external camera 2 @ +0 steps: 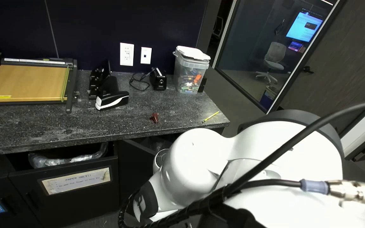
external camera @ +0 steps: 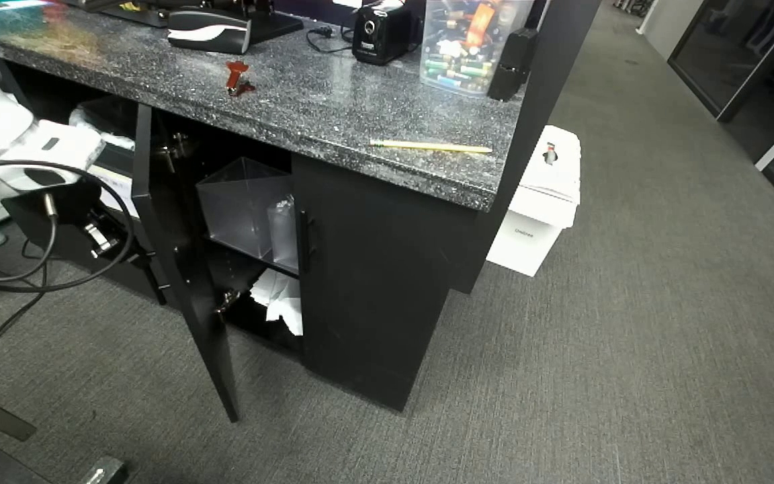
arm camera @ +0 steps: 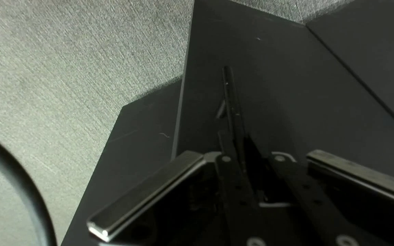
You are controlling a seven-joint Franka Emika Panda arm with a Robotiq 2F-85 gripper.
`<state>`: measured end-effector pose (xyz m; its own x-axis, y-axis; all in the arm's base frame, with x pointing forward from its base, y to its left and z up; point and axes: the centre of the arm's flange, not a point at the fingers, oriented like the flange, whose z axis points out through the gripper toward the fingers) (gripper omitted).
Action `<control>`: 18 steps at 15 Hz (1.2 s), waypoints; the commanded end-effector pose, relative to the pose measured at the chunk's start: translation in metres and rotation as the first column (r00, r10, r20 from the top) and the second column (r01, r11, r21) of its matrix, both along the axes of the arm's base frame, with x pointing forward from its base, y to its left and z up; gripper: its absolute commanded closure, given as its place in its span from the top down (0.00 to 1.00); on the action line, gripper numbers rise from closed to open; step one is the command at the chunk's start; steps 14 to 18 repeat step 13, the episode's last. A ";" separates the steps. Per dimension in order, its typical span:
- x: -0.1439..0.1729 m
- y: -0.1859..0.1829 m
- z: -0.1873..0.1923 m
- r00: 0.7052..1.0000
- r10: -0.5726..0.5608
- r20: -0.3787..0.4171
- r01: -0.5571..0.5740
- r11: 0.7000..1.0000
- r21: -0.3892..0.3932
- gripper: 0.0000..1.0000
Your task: Open the left cabinet door
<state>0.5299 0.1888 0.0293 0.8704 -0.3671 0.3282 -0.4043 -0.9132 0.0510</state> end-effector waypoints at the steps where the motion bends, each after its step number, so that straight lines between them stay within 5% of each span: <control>1: -0.016 -0.005 0.037 0.982 0.048 -0.182 -0.044 0.999 0.030 0.46; 5: -0.031 -0.015 0.106 0.924 0.104 -0.367 -0.092 0.995 0.050 0.76; 8: -0.041 -0.022 0.158 0.846 0.148 -0.512 -0.114 0.989 0.098 0.97; 10: -0.050 -0.031 0.196 0.782 0.189 -0.594 -0.131 0.981 0.140 1.00; 11: -0.042 -0.024 0.142 0.832 0.149 -0.534 -0.113 0.989 0.100 0.94; 13: -0.050 -0.031 0.171 0.805 0.175 -0.567 -0.117 0.984 0.137 1.00; 18: -0.050 -0.031 0.171 0.805 0.175 -0.567 -0.117 0.984 0.137 1.00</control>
